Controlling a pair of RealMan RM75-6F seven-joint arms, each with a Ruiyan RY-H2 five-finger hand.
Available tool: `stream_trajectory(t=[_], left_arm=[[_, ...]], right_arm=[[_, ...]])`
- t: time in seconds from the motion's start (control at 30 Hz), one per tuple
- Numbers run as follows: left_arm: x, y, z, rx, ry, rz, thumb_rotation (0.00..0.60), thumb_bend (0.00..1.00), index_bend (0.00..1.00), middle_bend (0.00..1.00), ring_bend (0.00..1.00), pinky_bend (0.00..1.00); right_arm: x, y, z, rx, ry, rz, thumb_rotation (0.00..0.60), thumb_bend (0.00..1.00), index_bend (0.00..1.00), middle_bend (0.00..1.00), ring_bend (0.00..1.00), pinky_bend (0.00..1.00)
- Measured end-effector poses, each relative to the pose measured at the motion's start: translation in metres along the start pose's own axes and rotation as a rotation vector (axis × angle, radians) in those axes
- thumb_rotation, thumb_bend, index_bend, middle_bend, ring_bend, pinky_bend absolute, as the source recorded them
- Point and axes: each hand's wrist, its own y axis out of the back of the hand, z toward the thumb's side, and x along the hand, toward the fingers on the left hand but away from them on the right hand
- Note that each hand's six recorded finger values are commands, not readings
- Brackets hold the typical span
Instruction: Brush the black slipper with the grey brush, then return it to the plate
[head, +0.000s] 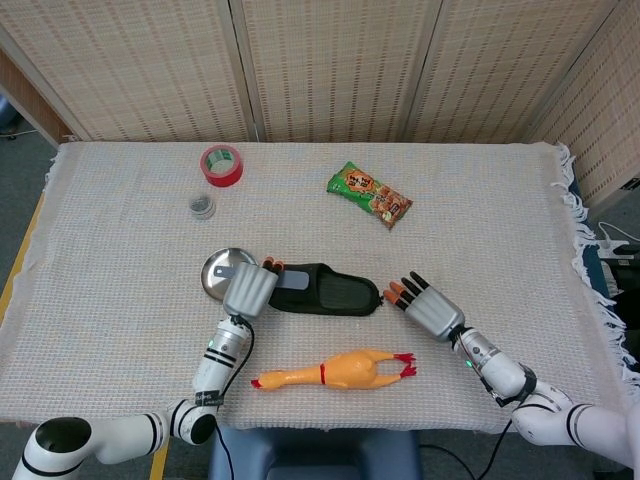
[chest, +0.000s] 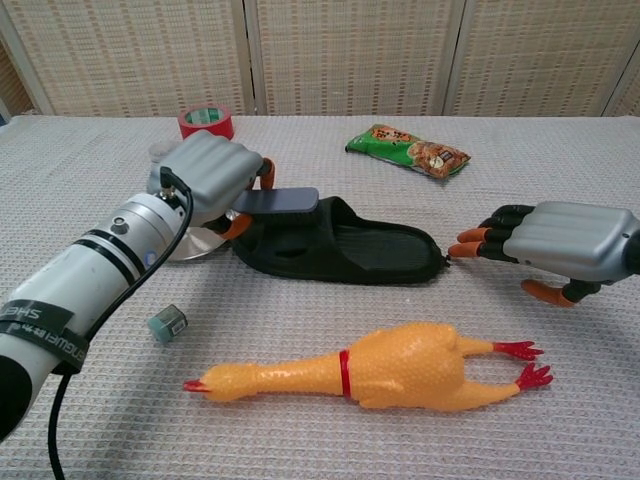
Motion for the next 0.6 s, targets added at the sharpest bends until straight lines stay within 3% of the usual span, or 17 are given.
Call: stream_trajectory(t=[0.33,0.6], left_arm=[[-0.006,0.015,0.030,-0.049,-0.078,0.030,0.600,0.69,0.77,0.89,0.87,1.00],[0.003,0.006,0.009,-0.013,-0.025,0.022,0.600,0.69,0.77,0.89,0.87,1.00]], right_arm=[[-0.002,-0.001,0.002,-0.002,0.001,0.000,0.600,0.55,0.04,0.00,0.00,0.00],[0.000,0.003,0.000,0.000,-0.003,-0.013,0.600,0.55,0.04,0.00,0.00,0.00]])
